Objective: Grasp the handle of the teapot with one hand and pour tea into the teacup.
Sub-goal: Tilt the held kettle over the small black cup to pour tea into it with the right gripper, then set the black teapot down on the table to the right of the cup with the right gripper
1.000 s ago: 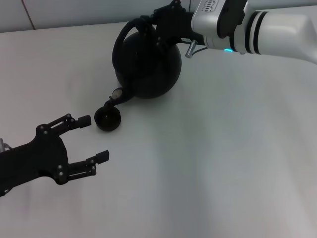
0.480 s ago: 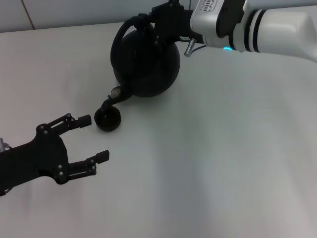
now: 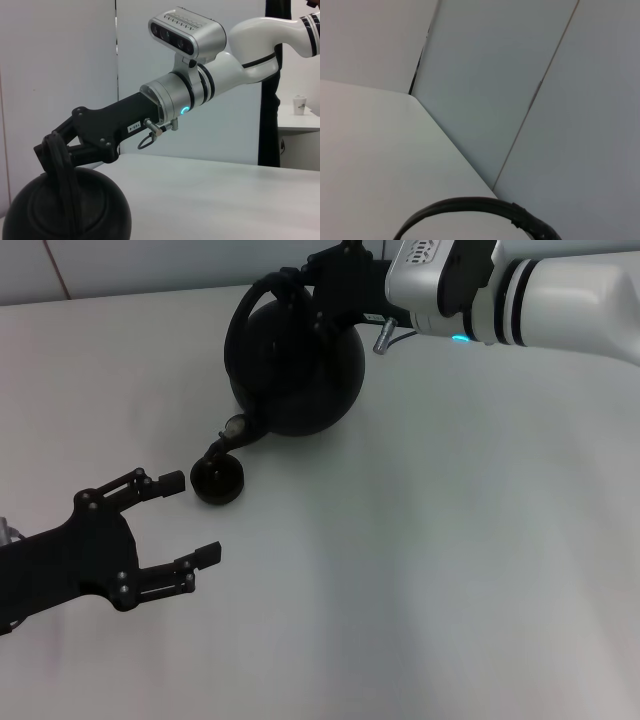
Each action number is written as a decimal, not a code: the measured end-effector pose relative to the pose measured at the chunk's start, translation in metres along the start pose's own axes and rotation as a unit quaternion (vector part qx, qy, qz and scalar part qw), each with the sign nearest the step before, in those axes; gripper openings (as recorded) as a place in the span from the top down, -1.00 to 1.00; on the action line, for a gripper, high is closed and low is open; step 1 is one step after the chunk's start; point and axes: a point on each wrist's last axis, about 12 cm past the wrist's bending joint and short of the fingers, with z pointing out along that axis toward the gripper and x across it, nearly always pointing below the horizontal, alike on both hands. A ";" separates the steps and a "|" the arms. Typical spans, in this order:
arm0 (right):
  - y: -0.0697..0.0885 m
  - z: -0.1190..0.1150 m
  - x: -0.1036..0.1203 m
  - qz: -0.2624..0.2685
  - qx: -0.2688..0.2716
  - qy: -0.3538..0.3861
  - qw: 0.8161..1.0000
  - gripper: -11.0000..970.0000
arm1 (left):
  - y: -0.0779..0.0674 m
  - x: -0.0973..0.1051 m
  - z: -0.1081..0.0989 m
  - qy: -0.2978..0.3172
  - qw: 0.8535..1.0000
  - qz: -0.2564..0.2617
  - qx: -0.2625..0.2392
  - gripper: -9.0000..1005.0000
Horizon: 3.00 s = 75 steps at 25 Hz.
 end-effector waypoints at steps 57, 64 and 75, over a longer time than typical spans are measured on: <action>0.004 -0.031 0.027 0.114 0.064 -0.041 0.991 0.72 | 0.001 -0.003 0.006 -0.003 1.000 0.008 -0.002 -0.71; 0.005 -0.051 0.048 0.188 0.108 -0.055 0.975 0.71 | 0.002 -0.004 0.007 -0.003 1.000 0.010 -0.002 -0.71; 0.008 -0.080 0.081 0.280 0.170 -0.060 0.943 0.68 | 0.003 -0.004 0.007 -0.001 1.000 0.011 -0.005 -0.71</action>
